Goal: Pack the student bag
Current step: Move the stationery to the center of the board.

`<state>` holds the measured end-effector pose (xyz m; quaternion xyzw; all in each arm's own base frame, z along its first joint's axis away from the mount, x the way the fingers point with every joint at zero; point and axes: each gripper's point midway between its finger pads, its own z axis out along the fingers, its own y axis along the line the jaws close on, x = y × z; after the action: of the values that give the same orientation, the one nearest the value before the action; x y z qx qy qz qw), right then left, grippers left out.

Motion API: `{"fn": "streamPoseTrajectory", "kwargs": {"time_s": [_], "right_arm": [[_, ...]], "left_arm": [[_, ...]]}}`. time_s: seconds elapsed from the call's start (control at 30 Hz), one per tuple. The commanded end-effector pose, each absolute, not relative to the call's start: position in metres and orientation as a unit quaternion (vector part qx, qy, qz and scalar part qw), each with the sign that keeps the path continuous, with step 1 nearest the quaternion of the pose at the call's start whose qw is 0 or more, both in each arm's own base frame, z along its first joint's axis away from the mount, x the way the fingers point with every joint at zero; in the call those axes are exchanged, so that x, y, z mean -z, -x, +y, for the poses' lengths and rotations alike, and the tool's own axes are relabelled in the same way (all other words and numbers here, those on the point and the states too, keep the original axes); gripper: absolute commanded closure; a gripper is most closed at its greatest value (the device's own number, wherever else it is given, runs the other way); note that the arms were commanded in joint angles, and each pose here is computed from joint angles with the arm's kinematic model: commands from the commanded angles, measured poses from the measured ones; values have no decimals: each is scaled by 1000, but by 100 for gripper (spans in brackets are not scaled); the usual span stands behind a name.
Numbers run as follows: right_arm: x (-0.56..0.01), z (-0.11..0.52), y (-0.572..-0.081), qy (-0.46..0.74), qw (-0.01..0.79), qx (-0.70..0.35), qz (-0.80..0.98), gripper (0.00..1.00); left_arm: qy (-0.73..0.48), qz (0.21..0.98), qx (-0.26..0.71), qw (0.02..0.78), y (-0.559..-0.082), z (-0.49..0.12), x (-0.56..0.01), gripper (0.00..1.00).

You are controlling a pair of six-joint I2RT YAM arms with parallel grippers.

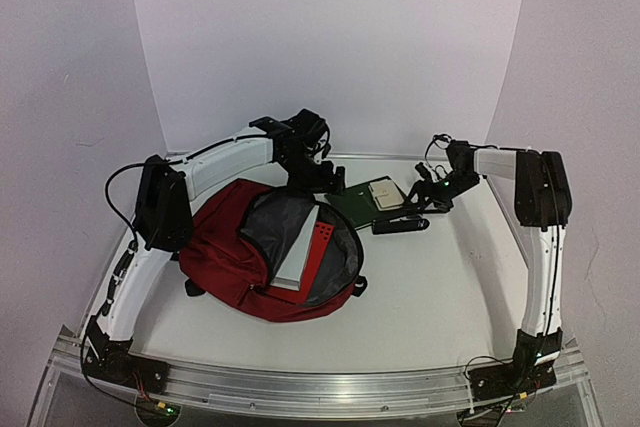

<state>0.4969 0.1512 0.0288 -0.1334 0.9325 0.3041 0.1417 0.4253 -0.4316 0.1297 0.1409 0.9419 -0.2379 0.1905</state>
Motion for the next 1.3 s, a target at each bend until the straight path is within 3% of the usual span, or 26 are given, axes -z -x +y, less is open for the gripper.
{"fn": "streamPoseTrajectory", "kwargs": {"time_s": [0.0, 0.17, 0.4, 0.77, 1.03, 1.27], "right_arm": [[-13, 149, -452, 122, 91, -303, 941, 22], [1, 161, -399, 131, 40, -310, 941, 27], [-23, 169, -367, 159, 23, -325, 932, 31], [-80, 135, -497, 79, 149, -356, 919, 36], [-60, 141, -533, 83, 162, -366, 912, 40], [-37, 164, -528, 86, 135, -397, 904, 45]], "left_arm": [[-126, 919, 257, 272, -459, -441, -167, 4], [-111, 926, 235, 273, -472, -433, -146, 4], [-102, 939, 215, 250, -458, -413, -133, 4], [-113, 939, 224, 234, -441, -407, -141, 5], [-113, 943, 225, 218, -440, -410, -129, 6], [-110, 945, 217, 220, -444, -403, -132, 6]]}}
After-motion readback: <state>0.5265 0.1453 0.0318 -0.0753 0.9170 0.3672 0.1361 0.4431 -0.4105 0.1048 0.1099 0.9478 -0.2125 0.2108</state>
